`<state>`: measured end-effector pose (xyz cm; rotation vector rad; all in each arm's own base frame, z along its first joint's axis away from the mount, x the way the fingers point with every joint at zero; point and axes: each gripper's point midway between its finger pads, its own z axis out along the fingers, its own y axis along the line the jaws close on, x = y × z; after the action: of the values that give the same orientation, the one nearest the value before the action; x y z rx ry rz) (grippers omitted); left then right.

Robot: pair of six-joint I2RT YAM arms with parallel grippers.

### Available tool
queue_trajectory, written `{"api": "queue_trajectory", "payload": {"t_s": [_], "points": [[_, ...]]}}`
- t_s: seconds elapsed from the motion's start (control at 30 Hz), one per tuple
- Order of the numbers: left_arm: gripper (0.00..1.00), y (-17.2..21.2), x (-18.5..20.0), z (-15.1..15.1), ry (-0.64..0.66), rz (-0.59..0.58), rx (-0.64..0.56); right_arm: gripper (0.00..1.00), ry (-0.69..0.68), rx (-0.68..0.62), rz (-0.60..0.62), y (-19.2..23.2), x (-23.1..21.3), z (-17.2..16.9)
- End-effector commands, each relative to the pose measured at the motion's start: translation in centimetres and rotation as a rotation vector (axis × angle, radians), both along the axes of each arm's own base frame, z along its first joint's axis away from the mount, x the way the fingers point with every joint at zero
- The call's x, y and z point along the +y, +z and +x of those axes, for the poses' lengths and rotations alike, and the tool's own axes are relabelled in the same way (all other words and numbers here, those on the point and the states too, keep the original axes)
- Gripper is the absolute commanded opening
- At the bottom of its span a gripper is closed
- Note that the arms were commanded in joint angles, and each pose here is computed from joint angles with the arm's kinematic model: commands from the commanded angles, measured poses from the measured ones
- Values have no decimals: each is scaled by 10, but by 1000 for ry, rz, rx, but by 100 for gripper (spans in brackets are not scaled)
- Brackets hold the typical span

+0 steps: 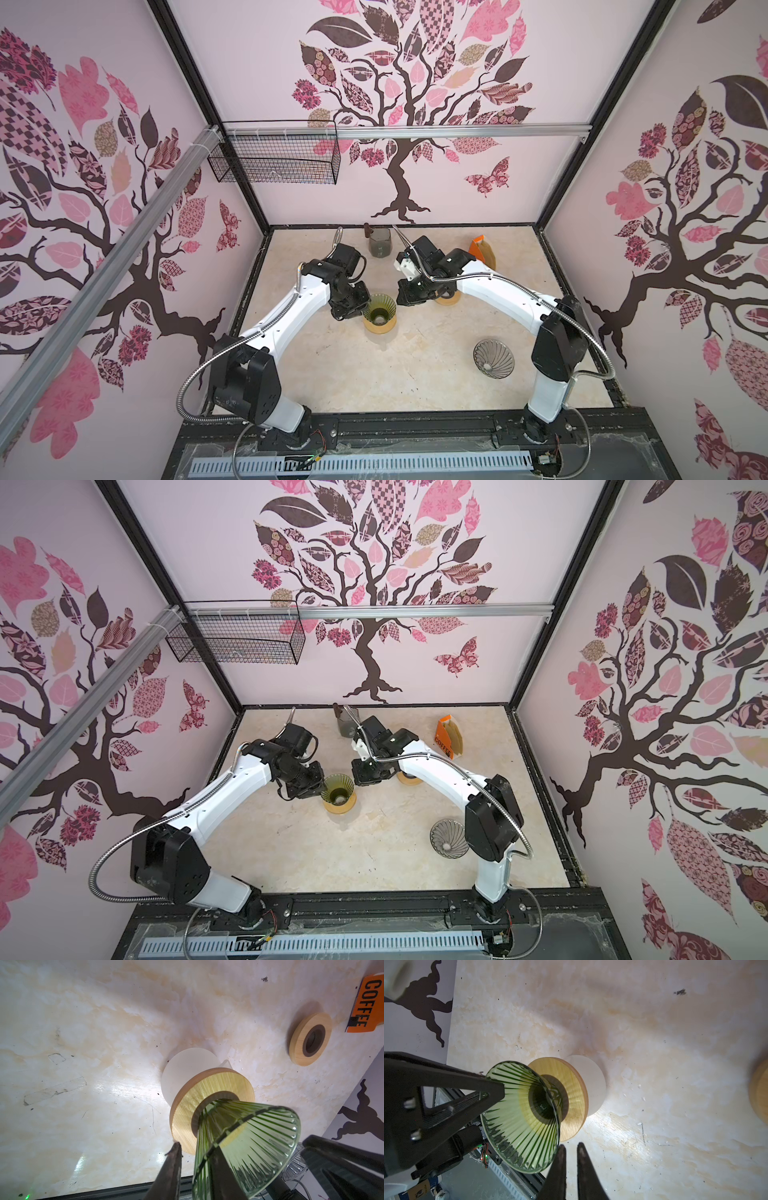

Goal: Place the coffee filter in the dripper

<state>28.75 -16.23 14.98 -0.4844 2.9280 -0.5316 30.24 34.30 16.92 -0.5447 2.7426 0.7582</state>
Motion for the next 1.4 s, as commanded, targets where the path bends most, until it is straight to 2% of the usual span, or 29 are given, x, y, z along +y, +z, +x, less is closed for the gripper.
{"api": "queue_trajectory", "payload": {"t_s": [0.0, 0.1, 0.3, 0.43, 0.6, 0.63, 0.87, 1.03, 1.1, 1.3, 1.37], "points": [[28, 24, 2, 6, 1, -17, -66, 16, 1, -39, 0, 15, 1, 7], [32, 31, 3, 6, -1, -20, -82, 17, -6, -64, 6, 28, -3, 7], [49, 53, 19, 0, 4, 22, -137, 20, -26, -114, 11, 52, -17, 3], [71, 80, 22, -7, -7, -13, -199, 24, -40, -144, 22, 69, -29, -6], [87, 110, 34, -16, -5, -10, -279, 30, -61, -163, 47, 84, -47, -24], [98, 115, 34, -17, -2, -23, -285, 31, -70, -168, 51, 87, -51, -27], [98, 147, 38, -25, -13, -75, -351, 43, -153, -217, 66, 114, -85, -37], [98, 159, 34, -32, -108, -96, -398, 53, -235, -237, 62, 123, -106, -24], [98, 157, 33, -34, -141, -91, -406, 58, -288, -246, 68, 123, -116, -8], [98, 149, 27, -37, -210, -105, -404, 81, -510, -265, 80, 110, -160, 68], [98, 154, 16, -39, -238, -170, -436, 89, -562, -283, 46, 103, -179, 91]]}}
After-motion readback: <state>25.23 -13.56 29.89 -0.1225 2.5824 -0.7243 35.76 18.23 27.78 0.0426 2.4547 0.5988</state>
